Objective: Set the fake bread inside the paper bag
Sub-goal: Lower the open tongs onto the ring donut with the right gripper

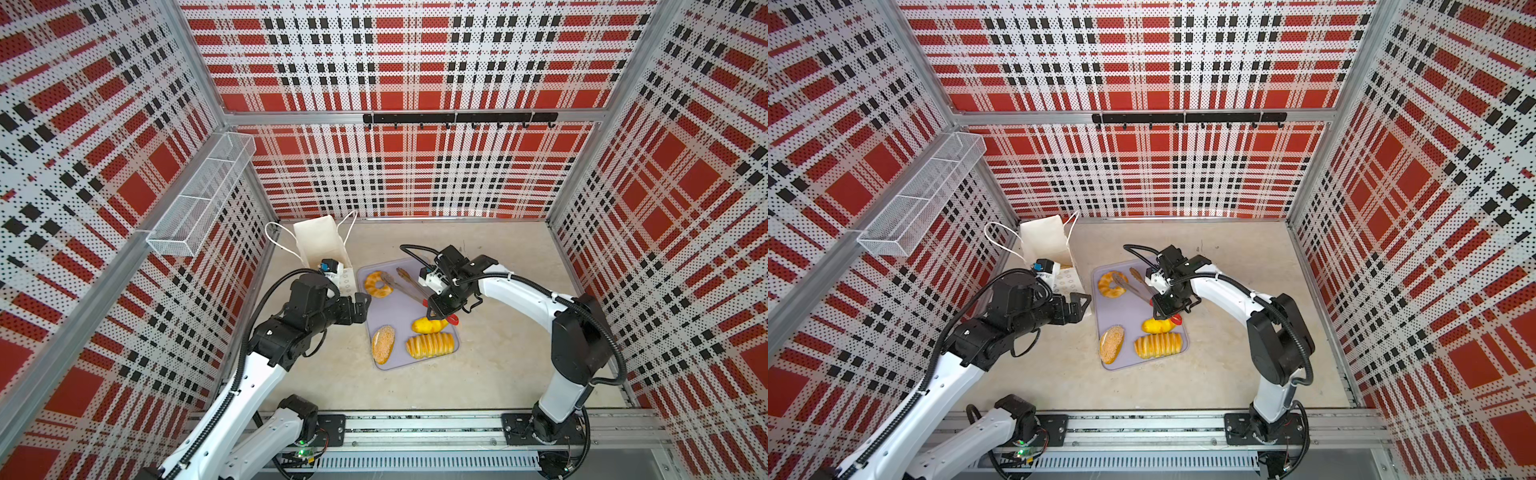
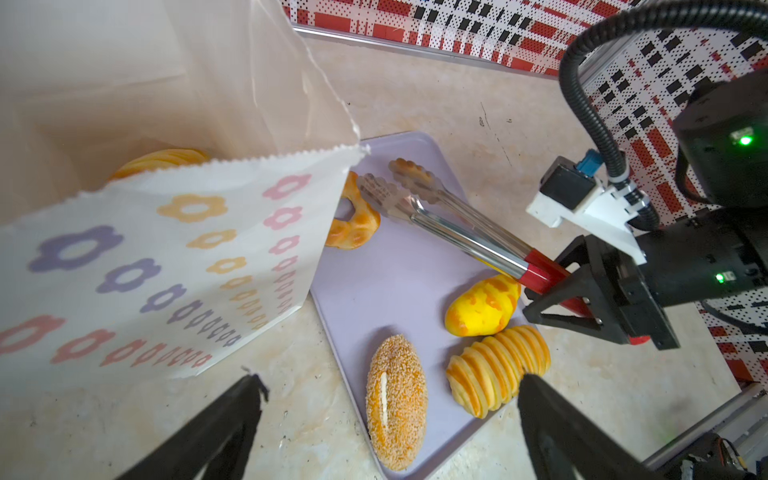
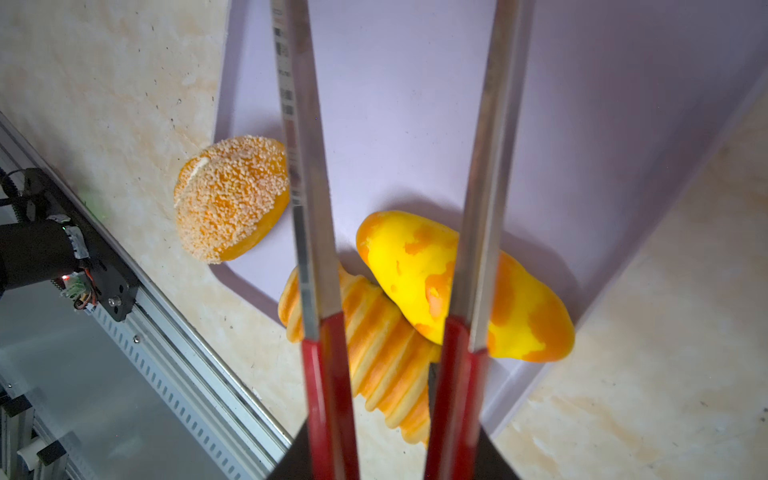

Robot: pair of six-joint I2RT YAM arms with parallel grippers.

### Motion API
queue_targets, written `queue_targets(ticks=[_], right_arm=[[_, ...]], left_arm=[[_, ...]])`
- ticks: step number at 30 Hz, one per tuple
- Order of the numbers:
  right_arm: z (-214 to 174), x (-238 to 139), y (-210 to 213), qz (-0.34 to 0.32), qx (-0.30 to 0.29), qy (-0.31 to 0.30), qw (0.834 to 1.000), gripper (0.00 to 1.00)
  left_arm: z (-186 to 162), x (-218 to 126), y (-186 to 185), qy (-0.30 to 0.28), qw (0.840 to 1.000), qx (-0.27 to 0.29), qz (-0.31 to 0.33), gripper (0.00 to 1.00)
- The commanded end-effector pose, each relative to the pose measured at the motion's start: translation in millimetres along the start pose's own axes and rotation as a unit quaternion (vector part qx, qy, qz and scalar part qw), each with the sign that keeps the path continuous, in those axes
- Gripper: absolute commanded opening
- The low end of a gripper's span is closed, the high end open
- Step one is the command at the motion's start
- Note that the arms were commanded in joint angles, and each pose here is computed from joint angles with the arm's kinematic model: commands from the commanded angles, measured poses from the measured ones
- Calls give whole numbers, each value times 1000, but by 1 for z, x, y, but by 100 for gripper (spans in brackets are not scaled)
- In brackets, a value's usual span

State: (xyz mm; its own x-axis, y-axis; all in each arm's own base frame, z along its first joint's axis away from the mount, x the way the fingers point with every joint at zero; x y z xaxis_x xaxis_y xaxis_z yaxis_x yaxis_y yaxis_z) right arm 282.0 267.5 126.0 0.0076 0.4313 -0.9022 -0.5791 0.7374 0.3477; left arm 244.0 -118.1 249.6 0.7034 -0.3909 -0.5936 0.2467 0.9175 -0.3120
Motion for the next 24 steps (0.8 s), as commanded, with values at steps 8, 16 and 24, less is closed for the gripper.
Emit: queue_targets(ticks=[8, 16, 24], right_arm=[[10, 17, -9, -6, -6, 7, 1000, 34], [11, 28, -10, 4, 10, 2, 1000, 33], [11, 33, -12, 1, 13, 4, 1000, 32]], left_arm=[[-4, 5, 1, 13, 1000, 6, -9, 98], [-3, 5, 4, 13, 1000, 6, -11, 98], [-3, 6, 5, 14, 1000, 5, -12, 99]])
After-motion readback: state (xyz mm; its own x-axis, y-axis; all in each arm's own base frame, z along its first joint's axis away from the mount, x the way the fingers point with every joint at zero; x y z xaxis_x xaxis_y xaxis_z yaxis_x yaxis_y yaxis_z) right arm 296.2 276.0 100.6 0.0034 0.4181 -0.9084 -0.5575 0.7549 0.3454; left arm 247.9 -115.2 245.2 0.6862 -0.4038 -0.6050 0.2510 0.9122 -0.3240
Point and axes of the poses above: each gripper's point midway between its finger pads, its own x axis out along the fingers, its own y axis along the line the jaws close on, z = x × y, the point moved 2 cm from there along -x, back along the fingers, and after that the axes turned 1 degree about x, right-handed, at the moved point
